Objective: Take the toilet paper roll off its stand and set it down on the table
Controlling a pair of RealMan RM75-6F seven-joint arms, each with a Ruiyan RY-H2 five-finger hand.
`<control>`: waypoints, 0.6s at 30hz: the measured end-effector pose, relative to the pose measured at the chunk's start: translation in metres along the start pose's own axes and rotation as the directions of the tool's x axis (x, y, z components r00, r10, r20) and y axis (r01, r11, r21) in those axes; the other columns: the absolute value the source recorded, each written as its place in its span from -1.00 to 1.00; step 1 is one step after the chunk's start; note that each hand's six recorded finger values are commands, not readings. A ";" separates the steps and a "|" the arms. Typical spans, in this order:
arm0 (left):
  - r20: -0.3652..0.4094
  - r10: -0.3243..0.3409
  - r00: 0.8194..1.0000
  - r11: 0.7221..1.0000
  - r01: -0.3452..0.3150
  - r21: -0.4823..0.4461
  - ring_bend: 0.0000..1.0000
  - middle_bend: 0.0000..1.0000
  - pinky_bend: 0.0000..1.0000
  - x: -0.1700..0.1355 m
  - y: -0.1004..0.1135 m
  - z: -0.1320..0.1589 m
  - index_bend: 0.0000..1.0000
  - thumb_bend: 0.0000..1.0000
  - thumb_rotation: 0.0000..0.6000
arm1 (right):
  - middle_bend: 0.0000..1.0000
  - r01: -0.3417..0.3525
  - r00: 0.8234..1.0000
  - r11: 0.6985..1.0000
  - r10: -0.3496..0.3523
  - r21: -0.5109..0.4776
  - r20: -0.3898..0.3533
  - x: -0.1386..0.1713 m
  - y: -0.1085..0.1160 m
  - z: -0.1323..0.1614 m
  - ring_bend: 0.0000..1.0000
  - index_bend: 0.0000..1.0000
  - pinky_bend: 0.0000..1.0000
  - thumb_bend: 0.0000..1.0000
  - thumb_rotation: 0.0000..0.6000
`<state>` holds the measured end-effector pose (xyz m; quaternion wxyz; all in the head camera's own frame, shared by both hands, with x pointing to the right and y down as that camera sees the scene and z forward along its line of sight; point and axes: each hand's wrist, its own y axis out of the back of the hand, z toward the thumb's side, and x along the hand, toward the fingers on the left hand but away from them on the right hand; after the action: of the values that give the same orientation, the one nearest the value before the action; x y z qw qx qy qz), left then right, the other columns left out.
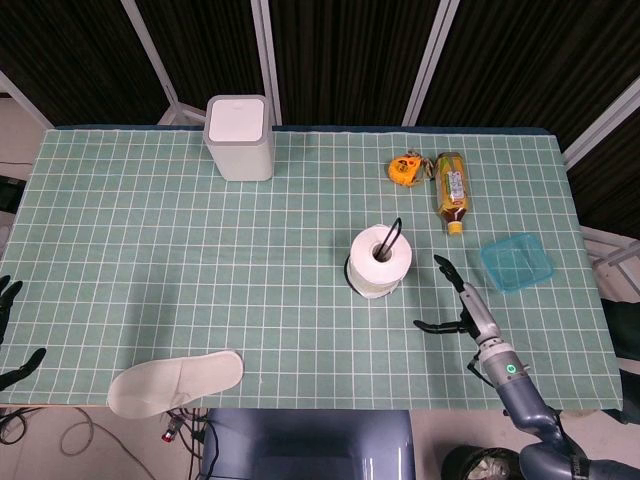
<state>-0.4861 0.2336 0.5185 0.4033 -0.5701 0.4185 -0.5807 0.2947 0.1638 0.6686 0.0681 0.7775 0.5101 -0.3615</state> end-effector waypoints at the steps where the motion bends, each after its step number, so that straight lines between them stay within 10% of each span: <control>1: -0.002 0.000 1.000 1.000 0.000 0.000 -1.00 -1.00 -0.97 0.000 0.000 0.000 -0.91 -0.65 1.00 | -1.00 0.000 1.000 1.000 0.000 0.000 0.000 -0.004 -0.003 0.000 -1.00 -1.00 -1.00 -1.00 1.00; 18: -0.016 -0.011 1.000 1.000 0.011 0.008 -1.00 -1.00 -0.97 0.001 -0.003 -0.003 -0.91 -0.65 1.00 | -1.00 0.035 0.999 0.999 -0.035 -0.028 0.012 -0.064 -0.037 -0.001 -1.00 -1.00 -1.00 -1.00 1.00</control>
<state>-0.4887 0.2332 0.5214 0.3992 -0.5661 0.4160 -0.5891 0.2499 0.1340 0.7190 0.0757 0.7654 0.5282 -0.3598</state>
